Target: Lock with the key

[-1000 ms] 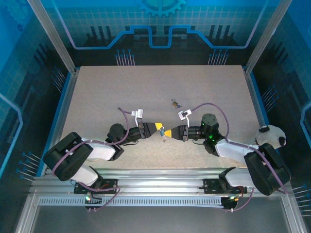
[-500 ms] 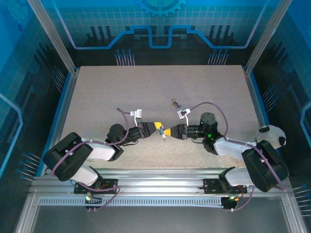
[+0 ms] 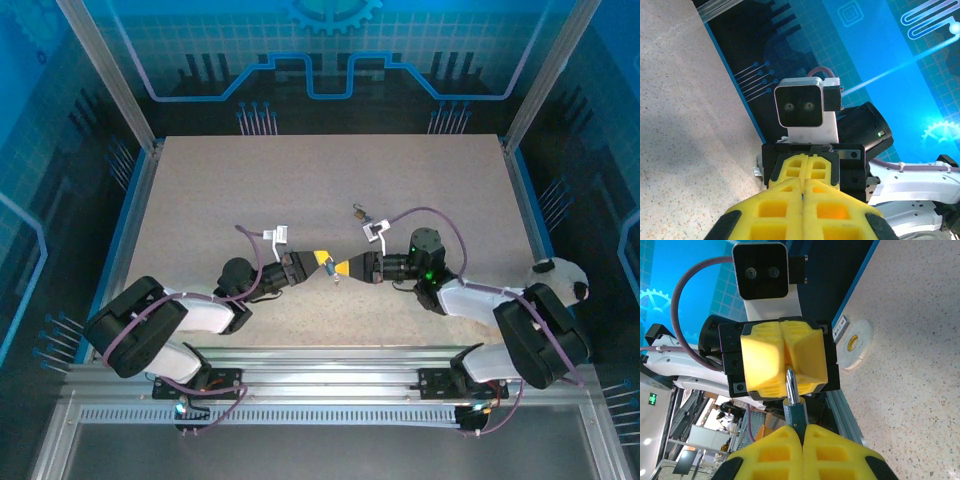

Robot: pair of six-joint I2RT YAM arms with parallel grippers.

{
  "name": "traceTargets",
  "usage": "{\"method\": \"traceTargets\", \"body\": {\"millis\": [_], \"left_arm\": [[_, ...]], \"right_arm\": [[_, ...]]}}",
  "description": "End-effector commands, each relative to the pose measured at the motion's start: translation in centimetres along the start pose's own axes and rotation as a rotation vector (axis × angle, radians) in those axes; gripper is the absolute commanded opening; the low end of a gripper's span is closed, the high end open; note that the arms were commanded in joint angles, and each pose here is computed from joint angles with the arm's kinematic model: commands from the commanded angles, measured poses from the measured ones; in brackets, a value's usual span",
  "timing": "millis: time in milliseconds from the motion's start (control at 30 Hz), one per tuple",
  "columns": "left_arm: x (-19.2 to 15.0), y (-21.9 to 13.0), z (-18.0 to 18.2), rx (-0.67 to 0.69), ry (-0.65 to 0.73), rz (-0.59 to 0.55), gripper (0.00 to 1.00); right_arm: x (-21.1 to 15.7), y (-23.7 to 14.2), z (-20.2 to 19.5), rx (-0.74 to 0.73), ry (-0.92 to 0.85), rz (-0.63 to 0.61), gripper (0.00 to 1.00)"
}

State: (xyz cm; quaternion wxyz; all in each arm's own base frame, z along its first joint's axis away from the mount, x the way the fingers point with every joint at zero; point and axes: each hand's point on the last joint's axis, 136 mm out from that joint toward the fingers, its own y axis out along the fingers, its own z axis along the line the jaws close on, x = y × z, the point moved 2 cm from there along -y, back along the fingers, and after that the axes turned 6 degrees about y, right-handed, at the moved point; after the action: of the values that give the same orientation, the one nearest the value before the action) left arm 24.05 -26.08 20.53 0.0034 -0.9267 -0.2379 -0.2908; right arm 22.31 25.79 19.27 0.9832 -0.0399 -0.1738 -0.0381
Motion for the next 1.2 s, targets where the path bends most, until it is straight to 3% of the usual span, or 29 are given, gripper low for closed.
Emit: {"method": "traceTargets", "body": {"millis": [0,400,867,1067,1167], "left_arm": [[-5.1,-0.8,-2.5,-0.137,0.018,0.246,0.0],[-5.0,-0.6,-2.2,-0.114,0.013,0.22,0.0],[-2.7,-1.2,1.0,0.036,-0.051,0.061,0.0],[-2.0,-1.8,2.2,0.08,-0.073,0.018,0.0],[-1.6,-1.9,2.5,0.09,-0.08,0.005,0.0]], "right_arm": [[7.2,-1.1,2.0,-0.015,-0.107,-0.289,0.0],[6.8,-0.3,2.1,-0.003,-0.101,-0.261,0.0],[4.7,1.0,2.1,0.014,-0.109,-0.153,0.0],[4.5,0.3,1.7,-0.021,-0.124,-0.165,0.01],[4.5,-0.4,1.7,-0.079,-0.153,-0.178,0.22]]}}
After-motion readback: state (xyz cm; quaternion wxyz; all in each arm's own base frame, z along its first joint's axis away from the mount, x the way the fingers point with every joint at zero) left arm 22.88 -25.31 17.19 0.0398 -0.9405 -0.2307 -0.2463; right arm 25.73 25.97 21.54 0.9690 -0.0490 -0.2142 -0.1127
